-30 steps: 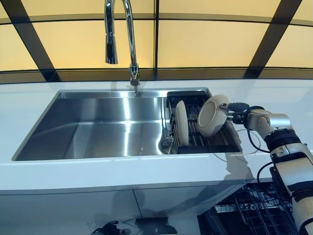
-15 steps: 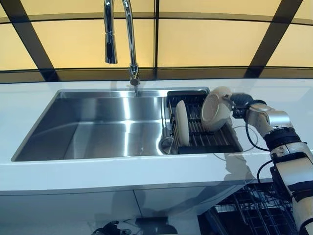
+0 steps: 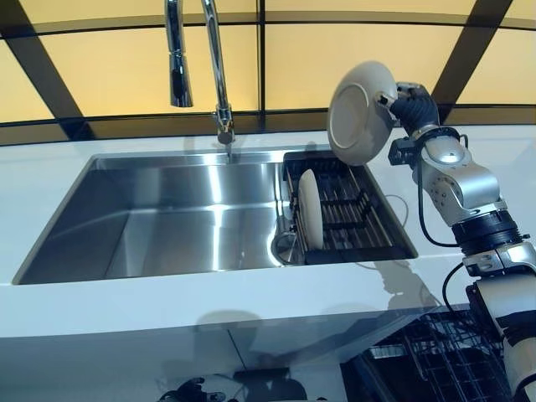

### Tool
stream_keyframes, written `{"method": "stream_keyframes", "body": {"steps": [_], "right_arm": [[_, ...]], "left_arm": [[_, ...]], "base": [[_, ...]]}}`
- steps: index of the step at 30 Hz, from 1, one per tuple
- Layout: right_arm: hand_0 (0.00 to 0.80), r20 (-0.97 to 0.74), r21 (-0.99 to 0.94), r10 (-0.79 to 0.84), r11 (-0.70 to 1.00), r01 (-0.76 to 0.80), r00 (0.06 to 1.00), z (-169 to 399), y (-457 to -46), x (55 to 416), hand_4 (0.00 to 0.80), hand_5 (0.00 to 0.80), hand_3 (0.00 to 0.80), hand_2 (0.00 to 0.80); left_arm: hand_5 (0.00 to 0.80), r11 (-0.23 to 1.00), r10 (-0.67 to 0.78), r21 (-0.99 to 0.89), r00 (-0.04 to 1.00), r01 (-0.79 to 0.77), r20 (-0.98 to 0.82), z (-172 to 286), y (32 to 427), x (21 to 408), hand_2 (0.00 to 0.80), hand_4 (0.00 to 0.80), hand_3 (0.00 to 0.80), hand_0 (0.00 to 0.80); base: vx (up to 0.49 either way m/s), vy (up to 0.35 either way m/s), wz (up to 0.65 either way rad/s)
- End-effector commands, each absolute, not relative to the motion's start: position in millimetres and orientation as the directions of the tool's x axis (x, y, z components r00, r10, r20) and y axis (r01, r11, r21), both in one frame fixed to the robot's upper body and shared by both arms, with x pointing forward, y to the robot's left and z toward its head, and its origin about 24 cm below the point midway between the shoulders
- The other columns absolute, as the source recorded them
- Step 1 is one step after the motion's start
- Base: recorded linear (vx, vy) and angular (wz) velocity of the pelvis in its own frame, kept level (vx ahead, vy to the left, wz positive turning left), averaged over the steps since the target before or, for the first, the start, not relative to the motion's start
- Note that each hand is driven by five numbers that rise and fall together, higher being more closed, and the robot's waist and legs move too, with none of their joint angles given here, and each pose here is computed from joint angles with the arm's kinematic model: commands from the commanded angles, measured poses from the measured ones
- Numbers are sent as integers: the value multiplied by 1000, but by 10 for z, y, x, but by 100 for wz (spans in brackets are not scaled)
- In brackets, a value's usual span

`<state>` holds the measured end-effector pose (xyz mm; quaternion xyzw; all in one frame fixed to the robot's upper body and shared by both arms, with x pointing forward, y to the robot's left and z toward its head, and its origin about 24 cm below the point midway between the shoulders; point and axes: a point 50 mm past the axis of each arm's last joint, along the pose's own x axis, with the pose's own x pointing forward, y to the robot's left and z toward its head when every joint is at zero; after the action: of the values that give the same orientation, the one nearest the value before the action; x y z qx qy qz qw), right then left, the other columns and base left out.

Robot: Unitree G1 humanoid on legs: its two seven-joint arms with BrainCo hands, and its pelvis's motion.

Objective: Take plates into dishwasher

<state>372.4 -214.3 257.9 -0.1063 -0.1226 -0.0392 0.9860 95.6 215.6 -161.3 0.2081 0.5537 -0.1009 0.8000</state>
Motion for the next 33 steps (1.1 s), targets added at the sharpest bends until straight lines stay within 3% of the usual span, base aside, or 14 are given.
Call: {"method": "stream_keyframes", "body": {"steps": [1, 16, 25, 33], "right_arm": [[800, 460, -212, -80, 957, 197, 884, 3001, -2308, 3530, 800, 800, 800, 800], [800, 609, -101, -172, 951, 291, 774, 3035, -2918, 2913, 800, 800, 800, 800], [800, 597, -8, -300, 925, 379, 744, 2987, -3338, 2669, 800, 800, 800, 800], [800, 550, -34, -340, 904, 427, 763, 2773, -3559, 2534, 800, 800, 800, 800]], "left_arm": [[0, 889, 106, 263, 390, 375, -915, -1577, 2283, 1035, 0, 0, 0, 0], [0, 899, 160, 306, 415, 312, -895, -1526, 2463, 1048, 0, 0, 0, 0], [0, 891, 212, 343, 394, 297, -894, -1485, 2636, 1054, 0, 0, 0, 0], [0, 898, 203, 338, 418, 281, -885, -1467, 2612, 1151, 0, 0, 0, 0]], "base": [[-46, 118, -9], [-96, 127, -25], [-78, 48, -56], [-40, -22, -23]]}}
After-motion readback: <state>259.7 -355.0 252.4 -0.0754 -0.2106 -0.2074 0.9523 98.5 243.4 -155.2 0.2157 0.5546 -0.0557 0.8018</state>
